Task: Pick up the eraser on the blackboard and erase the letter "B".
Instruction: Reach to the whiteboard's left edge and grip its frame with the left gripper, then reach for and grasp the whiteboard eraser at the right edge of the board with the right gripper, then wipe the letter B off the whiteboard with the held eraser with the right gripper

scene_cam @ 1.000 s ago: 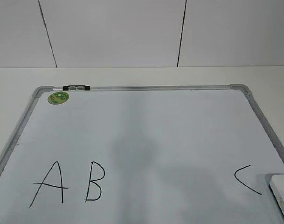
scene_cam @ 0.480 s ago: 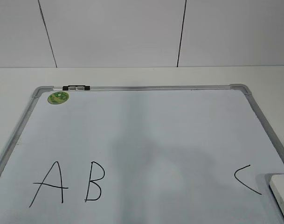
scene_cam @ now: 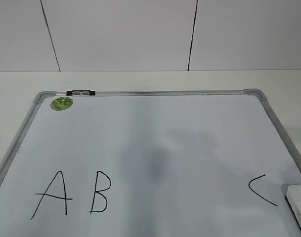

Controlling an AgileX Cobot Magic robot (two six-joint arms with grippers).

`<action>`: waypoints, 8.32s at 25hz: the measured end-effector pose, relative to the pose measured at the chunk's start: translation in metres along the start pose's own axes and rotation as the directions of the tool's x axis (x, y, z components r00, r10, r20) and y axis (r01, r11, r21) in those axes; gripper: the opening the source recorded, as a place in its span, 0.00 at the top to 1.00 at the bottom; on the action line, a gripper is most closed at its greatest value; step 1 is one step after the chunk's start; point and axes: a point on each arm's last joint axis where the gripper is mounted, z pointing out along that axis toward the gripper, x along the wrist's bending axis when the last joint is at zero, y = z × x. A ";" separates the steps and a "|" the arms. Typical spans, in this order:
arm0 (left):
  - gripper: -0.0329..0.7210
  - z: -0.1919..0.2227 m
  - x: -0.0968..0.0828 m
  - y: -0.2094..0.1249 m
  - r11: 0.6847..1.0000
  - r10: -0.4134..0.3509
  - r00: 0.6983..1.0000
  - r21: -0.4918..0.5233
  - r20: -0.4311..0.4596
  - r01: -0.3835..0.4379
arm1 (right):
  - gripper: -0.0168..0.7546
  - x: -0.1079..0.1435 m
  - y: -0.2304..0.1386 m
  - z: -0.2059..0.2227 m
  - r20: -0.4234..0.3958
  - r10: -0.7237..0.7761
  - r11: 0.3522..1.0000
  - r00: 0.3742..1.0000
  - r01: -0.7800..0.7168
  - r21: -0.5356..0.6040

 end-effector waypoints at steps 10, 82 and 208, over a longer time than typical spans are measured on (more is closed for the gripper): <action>0.64 0.032 0.002 0.068 0.955 -0.087 0.995 0.282 -0.039 0.094 | 0.22 -0.003 0.017 0.017 0.029 0.004 0.994 1.000 -0.007 0.106; 0.93 0.300 0.033 0.130 0.810 -0.059 0.987 0.570 -0.148 0.134 | 0.22 -0.001 0.017 0.017 0.007 0.044 0.993 0.999 -0.045 0.105; 0.94 0.300 0.032 0.130 0.806 -0.064 0.987 0.575 -0.148 0.138 | 0.26 -0.004 0.093 0.135 -0.010 0.060 0.864 0.998 -0.047 0.501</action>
